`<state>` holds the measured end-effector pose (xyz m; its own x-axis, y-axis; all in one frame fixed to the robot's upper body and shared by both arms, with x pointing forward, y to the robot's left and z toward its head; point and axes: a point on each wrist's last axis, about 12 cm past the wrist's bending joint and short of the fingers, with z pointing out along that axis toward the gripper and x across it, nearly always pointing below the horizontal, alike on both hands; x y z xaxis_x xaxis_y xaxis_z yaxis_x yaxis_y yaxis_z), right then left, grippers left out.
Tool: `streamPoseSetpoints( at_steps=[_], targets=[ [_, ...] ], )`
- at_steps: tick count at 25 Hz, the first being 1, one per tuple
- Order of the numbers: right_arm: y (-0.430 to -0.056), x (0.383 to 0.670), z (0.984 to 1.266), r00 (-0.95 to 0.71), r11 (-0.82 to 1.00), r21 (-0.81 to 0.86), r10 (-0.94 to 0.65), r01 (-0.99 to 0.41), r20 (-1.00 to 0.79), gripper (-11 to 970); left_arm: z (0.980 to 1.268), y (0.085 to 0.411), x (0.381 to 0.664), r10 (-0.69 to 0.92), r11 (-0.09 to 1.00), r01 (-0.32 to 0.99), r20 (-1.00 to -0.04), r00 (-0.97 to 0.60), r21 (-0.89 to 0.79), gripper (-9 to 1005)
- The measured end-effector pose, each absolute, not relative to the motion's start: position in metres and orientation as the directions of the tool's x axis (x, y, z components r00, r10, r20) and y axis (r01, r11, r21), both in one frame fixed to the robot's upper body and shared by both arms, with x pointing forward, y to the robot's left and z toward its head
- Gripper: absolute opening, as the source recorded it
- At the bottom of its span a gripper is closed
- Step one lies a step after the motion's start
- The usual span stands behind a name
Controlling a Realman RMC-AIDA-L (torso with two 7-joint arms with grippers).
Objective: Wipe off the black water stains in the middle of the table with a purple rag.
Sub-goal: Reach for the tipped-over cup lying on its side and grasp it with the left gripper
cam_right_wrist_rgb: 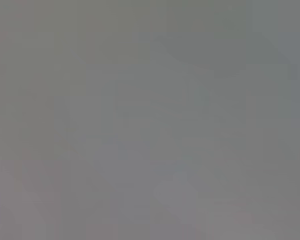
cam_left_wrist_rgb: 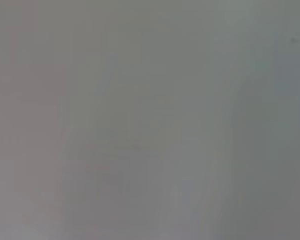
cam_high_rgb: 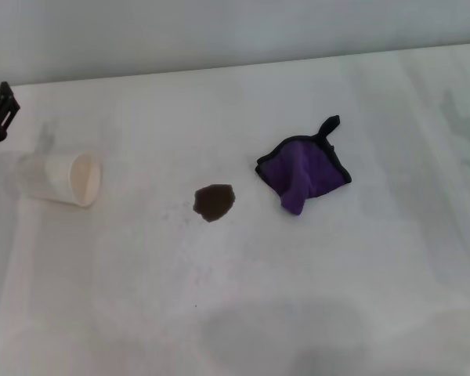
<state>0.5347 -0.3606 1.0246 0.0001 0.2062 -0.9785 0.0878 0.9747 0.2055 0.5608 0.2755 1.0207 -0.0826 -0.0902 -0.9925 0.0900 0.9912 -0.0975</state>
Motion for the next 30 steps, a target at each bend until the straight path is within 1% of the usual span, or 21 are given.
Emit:
streamPoseSetpoints(
  at_steps=[4,9,14,16,19,21,23,27,30],
  targets=[
    [-0.361,0.530,1.022,-0.009,0.978,0.193,0.194,0.086,-0.981,844,1.019,0.275,0.552,-0.093,0.991,0.093,-0.994,-0.061,-0.099,887],
    [-0.353,0.522,1.017,-0.018,0.994,0.095,0.096,0.060,-0.995,846,1.016,0.277,0.539,-0.112,0.989,0.088,-0.993,-0.037,-0.115,887],
    [-0.348,0.519,1.014,-0.027,0.995,0.092,0.093,0.048,-0.995,850,1.009,0.283,0.529,-0.124,0.990,0.059,-0.991,-0.056,-0.128,888],
    [-0.348,0.518,1.014,-0.028,0.994,0.092,0.094,0.050,-0.995,849,1.012,0.282,0.530,-0.137,0.988,0.060,-0.990,-0.043,-0.139,888],
    [-0.348,0.518,1.014,-0.030,0.994,0.093,0.094,0.050,-0.995,847,1.020,0.277,0.540,-0.125,0.988,0.095,-0.992,-0.015,-0.126,888],
    [-0.348,0.520,1.014,-0.030,0.995,0.093,0.094,0.048,-0.995,846,1.030,0.273,0.556,-0.098,0.986,0.134,-0.995,0.010,-0.096,888],
    [-0.347,0.521,1.015,-0.027,0.995,0.093,0.094,0.045,-0.995,845,1.034,0.271,0.560,-0.093,0.985,0.150,-0.996,0.017,-0.089,888],
    [-0.349,0.523,1.016,-0.023,0.995,0.089,0.091,0.048,-0.996,844,1.049,0.259,0.578,-0.070,0.959,0.279,-0.997,0.043,-0.055,888],
    [-0.350,0.526,1.018,-0.018,0.995,0.087,0.088,0.051,-0.996,844,1.063,0.254,0.591,-0.087,0.916,0.397,-0.996,0.035,-0.066,887]
  ],
)
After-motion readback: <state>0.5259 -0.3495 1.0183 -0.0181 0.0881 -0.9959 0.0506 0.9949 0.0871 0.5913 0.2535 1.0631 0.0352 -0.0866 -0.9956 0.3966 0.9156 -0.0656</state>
